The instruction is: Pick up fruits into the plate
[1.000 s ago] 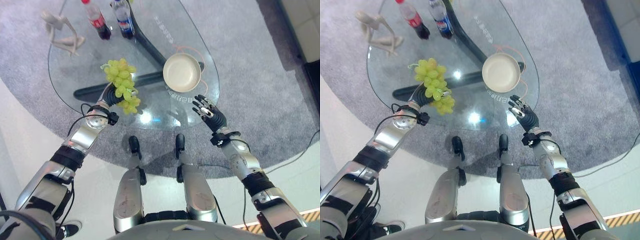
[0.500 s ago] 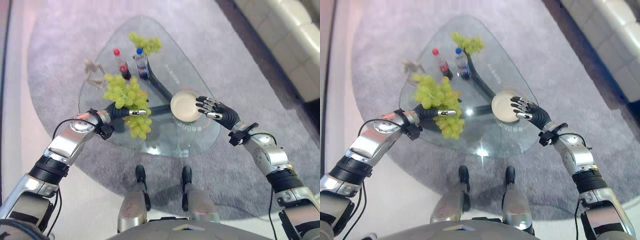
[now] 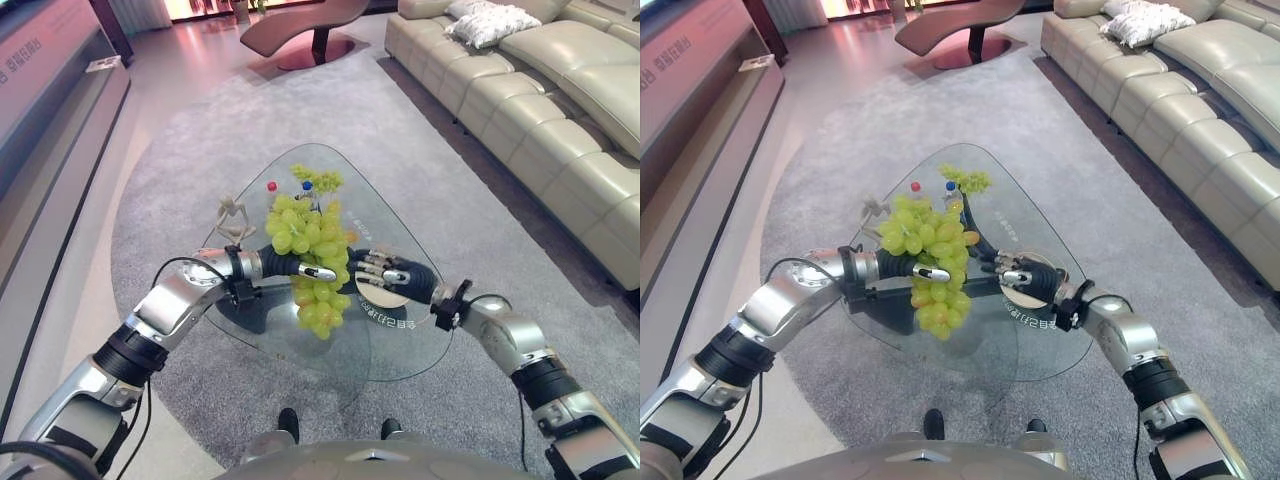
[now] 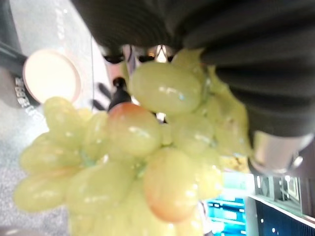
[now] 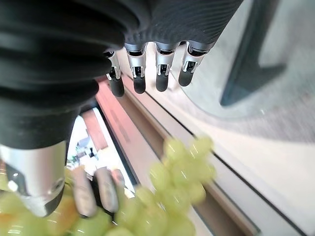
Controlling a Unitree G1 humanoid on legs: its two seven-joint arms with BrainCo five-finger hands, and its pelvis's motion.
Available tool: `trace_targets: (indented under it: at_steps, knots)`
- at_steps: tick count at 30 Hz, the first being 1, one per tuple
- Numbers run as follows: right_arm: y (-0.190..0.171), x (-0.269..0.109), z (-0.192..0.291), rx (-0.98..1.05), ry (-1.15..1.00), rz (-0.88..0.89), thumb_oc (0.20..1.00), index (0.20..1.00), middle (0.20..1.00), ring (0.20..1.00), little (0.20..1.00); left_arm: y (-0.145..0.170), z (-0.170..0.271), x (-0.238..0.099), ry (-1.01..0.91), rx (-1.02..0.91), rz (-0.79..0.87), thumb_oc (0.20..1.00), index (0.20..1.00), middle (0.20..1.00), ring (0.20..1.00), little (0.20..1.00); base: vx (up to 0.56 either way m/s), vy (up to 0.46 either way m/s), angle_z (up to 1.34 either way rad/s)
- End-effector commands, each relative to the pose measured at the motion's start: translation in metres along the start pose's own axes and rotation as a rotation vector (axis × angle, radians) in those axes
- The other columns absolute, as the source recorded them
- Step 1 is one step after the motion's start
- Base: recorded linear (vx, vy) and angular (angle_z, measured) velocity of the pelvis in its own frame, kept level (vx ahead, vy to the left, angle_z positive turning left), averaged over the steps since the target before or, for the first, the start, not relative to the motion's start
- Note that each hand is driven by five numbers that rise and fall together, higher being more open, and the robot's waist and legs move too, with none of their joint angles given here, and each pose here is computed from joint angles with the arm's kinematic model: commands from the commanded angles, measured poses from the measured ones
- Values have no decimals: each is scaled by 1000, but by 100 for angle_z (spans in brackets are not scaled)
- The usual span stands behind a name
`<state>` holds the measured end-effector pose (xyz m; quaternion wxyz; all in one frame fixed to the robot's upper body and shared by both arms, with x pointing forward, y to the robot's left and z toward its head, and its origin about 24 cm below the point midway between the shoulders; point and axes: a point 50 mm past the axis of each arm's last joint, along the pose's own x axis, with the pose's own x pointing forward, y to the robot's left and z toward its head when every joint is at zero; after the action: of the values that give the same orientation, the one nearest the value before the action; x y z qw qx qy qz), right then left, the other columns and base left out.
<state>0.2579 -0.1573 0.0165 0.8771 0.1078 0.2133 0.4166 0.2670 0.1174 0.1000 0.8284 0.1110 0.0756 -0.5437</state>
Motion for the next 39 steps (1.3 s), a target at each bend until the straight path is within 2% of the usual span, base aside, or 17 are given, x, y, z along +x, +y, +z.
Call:
trace_targets:
  at_steps: [1, 16, 29, 39]
  knots:
    - [24, 15, 13, 34, -101, 150, 1000, 1000, 1000, 1000, 1000, -8, 22, 9, -136, 2, -57, 200, 200, 200, 200, 200, 35, 14, 3]
    - [49, 30, -2, 117, -82, 238, 1000, 1000, 1000, 1000, 1000, -26, 13, 17, -101, -15, -129, 200, 200, 200, 200, 200, 4, 1, 0]
    - [83, 37, -12, 263, -85, 496, 1000, 1000, 1000, 1000, 1000, -24, 20, 19, -162, 7, -58, 200, 200, 200, 200, 200, 0, 0, 0]
    - [100, 40, -26, 302, -18, 604, 1000, 1000, 1000, 1000, 1000, -23, 20, 24, -189, -22, -19, 200, 200, 200, 200, 200, 0, 0, 0]
